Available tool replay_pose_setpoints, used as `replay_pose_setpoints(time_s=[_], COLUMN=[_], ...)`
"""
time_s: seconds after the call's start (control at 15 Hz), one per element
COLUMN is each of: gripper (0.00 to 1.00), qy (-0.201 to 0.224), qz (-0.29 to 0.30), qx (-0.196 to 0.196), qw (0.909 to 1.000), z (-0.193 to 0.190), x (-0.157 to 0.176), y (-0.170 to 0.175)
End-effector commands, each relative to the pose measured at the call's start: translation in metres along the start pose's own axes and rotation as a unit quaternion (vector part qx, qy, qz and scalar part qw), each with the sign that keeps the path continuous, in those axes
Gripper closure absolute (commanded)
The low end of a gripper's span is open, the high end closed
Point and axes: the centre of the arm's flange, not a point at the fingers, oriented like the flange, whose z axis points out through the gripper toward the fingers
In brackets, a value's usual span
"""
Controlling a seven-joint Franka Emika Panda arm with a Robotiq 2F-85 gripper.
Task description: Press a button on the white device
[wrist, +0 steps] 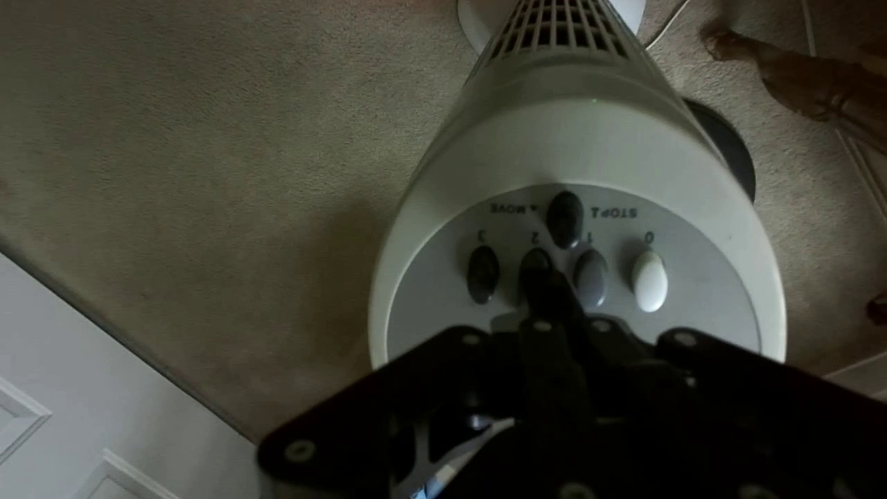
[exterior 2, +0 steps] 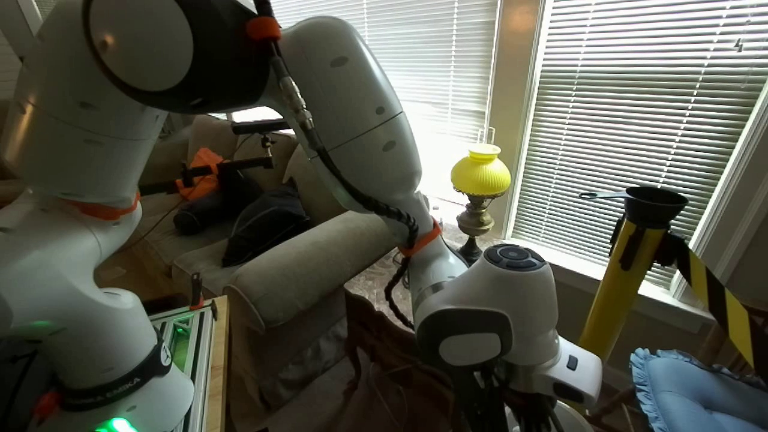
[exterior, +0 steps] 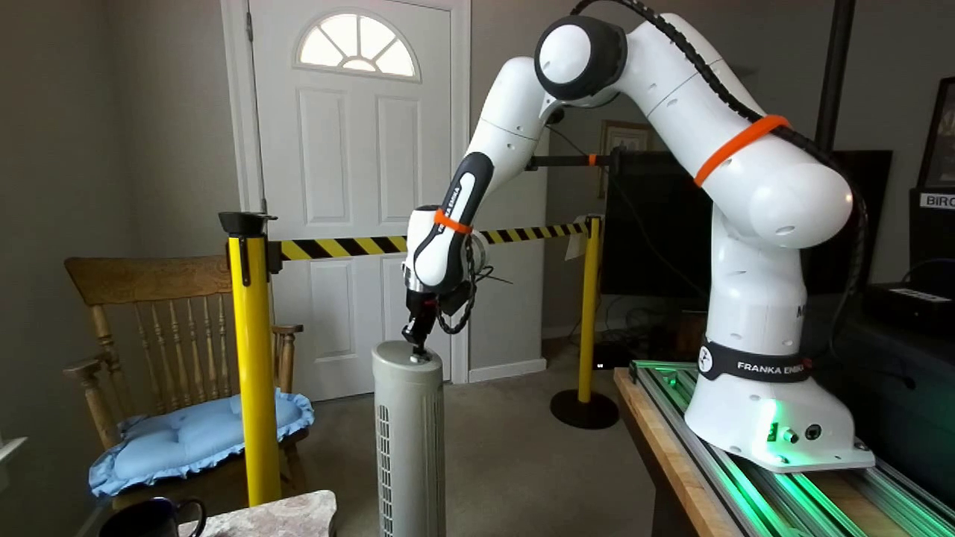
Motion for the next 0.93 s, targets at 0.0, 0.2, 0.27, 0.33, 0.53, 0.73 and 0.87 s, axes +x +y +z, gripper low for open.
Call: replay_pose_setpoints(time_s=[0.0,0.2,0.27,0.33,0.53,0.73,0.87], gripper=[0.74,0.58,0.52,0.45,0.21,0.01,0.0], qy=[0.004,0.002,0.001,-0.01,-0.048,-0.09,-0.113], qz=[0.023,0.034,0.034,0.035,0.04,0.037,0.039], qx=[-0.002,-0.005,-0.008,-0.005,0.013,0.033,0.04], qw=[0.9997,0.9994,0.9994,0.9993,0.998,0.9947,0.992], z=[-0.025,-0.055,-0.063,-0.077,-0.108,-0.137,-0.154], x=[-0.007,-0.005,-0.006,-0.007,-0.011,-0.017,-0.02], y=[0.004,0.019,0.023,0.024,0.024,0.017,0.013])
